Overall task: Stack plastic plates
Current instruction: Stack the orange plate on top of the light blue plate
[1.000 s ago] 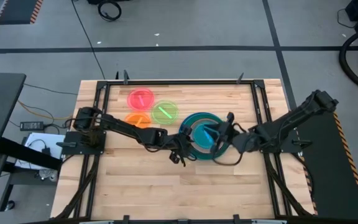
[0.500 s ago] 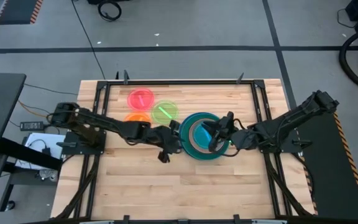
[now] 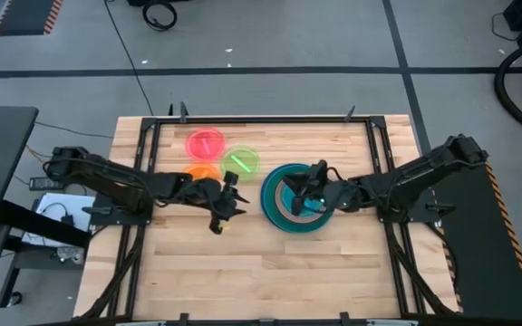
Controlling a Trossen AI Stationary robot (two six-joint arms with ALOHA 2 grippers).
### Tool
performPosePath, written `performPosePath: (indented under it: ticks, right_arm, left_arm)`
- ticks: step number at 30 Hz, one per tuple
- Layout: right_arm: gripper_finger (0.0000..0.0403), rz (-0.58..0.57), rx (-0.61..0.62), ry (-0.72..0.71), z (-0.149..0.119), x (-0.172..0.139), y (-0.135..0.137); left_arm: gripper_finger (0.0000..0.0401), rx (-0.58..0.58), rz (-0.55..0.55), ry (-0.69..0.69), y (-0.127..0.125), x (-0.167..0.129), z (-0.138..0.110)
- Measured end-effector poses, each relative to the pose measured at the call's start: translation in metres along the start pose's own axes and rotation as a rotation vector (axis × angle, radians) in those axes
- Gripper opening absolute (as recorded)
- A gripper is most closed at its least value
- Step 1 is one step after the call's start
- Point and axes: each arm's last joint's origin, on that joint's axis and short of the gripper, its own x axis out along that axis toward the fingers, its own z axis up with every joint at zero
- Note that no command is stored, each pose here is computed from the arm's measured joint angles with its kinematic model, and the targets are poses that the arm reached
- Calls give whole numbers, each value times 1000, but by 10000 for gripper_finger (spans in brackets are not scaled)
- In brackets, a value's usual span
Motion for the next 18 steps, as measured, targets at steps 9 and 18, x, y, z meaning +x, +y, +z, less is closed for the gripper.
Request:
performPosePath:
  ticks: [9, 18]
  right_arm:
    - [71, 39, -5, 38, 4, 19, -11]
    - [71, 30, -16, 14, 7, 22, -14]
  left_arm:
    - [143, -57, 40, -50, 11, -23, 2]
    - [143, -61, 25, -21, 11, -32, -1]
